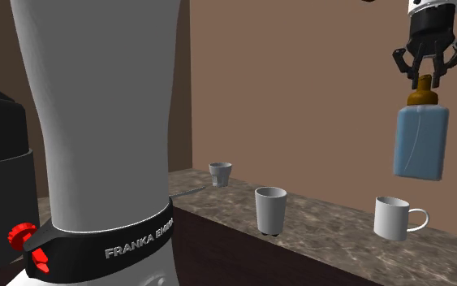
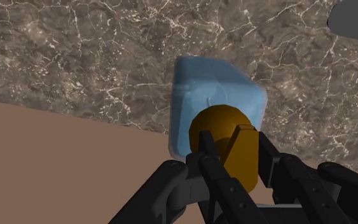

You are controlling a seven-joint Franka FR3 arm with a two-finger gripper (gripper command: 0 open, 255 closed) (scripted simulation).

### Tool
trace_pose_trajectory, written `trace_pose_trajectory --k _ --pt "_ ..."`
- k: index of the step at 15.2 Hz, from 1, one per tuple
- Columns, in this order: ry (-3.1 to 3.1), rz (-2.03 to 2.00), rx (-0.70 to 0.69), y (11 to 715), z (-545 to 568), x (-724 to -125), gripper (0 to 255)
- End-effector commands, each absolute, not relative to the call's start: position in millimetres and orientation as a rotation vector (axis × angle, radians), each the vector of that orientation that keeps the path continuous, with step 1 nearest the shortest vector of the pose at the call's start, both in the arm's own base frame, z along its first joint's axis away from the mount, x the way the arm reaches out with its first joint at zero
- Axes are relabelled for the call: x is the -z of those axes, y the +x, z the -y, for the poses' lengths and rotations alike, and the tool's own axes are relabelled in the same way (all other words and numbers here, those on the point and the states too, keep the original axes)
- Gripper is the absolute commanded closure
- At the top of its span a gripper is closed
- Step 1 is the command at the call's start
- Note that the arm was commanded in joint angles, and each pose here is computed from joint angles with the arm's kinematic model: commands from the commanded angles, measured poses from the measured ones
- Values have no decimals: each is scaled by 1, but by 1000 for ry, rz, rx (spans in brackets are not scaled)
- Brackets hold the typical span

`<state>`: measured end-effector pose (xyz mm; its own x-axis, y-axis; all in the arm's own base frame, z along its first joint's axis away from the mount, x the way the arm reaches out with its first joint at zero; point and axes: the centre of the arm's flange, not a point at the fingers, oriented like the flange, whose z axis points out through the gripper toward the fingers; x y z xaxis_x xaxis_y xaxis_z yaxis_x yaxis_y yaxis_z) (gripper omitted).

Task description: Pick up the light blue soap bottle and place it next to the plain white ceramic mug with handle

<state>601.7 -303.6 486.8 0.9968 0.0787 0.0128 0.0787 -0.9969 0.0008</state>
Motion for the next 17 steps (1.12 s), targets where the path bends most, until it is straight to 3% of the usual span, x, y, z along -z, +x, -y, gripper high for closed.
trace_pose_trajectory --k 1,8,17 --pt "3138 -126 -22 604 326 -480 255" --pt "3138 -126 -22 611 410 -462 255" --pt "3138 -126 -22 611 410 -414 255"
